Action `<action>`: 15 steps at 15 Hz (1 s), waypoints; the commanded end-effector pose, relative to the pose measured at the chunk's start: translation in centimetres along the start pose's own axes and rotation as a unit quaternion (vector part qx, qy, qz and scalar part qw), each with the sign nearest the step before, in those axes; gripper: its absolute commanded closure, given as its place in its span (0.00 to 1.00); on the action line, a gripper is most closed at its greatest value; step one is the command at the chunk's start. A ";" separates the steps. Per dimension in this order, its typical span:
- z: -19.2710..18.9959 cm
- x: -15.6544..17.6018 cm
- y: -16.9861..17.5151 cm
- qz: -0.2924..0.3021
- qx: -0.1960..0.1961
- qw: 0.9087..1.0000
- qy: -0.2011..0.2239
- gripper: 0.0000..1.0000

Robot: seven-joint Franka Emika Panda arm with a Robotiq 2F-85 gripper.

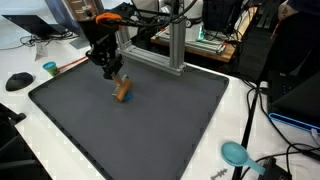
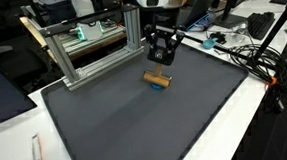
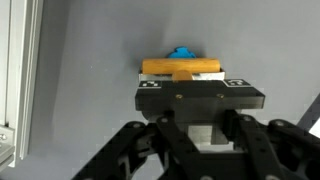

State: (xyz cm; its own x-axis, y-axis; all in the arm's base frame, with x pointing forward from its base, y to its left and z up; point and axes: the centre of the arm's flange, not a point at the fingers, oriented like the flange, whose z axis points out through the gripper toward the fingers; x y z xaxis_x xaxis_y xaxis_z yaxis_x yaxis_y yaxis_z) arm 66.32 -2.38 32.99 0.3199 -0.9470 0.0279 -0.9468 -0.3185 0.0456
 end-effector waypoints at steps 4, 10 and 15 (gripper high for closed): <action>1.1 -0.4 -1.0 -0.003 -0.006 1.000 0.007 0.78; 1.9 0.5 -0.9 0.012 -0.007 1.000 0.019 0.78; 2.7 0.2 -1.3 0.011 -0.013 1.000 0.018 0.78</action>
State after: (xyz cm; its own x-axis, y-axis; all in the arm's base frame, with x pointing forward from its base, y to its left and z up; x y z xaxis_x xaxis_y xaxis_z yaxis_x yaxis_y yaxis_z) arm 66.56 -1.99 32.36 0.3105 -0.9501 0.0311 -0.9498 -0.3087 0.0514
